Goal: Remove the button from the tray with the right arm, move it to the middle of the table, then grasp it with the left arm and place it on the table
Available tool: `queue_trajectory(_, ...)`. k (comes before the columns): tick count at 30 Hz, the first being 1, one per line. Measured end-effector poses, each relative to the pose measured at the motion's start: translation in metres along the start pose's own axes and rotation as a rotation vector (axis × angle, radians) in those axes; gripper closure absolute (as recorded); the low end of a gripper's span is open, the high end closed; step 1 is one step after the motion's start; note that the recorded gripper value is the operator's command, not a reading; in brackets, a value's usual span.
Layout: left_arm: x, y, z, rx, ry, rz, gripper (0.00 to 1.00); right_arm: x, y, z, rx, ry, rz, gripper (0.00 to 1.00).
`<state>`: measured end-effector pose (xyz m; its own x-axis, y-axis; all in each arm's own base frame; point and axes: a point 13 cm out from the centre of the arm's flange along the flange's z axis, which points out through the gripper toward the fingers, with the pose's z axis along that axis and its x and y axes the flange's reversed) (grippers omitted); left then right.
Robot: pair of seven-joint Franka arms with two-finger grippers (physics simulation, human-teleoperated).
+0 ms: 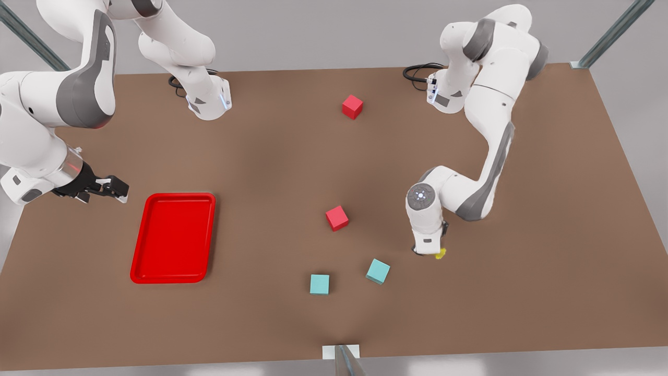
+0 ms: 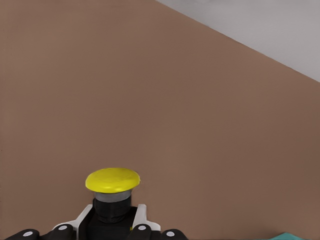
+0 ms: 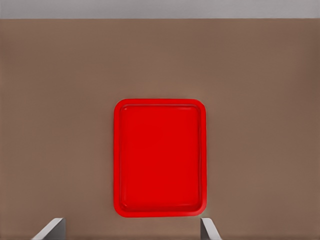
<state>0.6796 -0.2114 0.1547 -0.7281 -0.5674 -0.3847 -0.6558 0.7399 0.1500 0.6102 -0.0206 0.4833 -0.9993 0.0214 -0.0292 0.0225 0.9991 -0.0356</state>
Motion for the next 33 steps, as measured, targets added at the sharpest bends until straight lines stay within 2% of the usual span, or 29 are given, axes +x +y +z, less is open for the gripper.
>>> queue_trajectory(5, -0.039, 0.024, 0.018, -0.077, -0.181, -0.222, 0.64, 0.000, -0.001, 0.001, 0.000, 0.001, 0.001, 0.00)
queue_trajectory(11, 0.005, 0.031, 0.038, -0.174, -0.414, -0.397, 0.64, 0.000, -0.001, 0.001, 0.000, 0.001, 0.001, 0.00)
queue_trajectory(17, 0.034, 0.042, 0.068, -0.202, -0.508, -0.621, 0.64, 0.000, -0.001, 0.001, 0.000, 0.001, 0.000, 0.00)
queue_trajectory(27, 0.055, 0.052, 0.090, -0.186, -0.653, -0.759, 0.64, -0.001, -0.001, 0.004, -0.001, 0.006, 0.000, 0.00)
queue_trajectory(33, 0.064, 0.063, 0.097, -0.184, -0.740, -0.772, 0.64, -0.001, -0.002, 0.005, -0.002, 0.007, 0.001, 0.00)
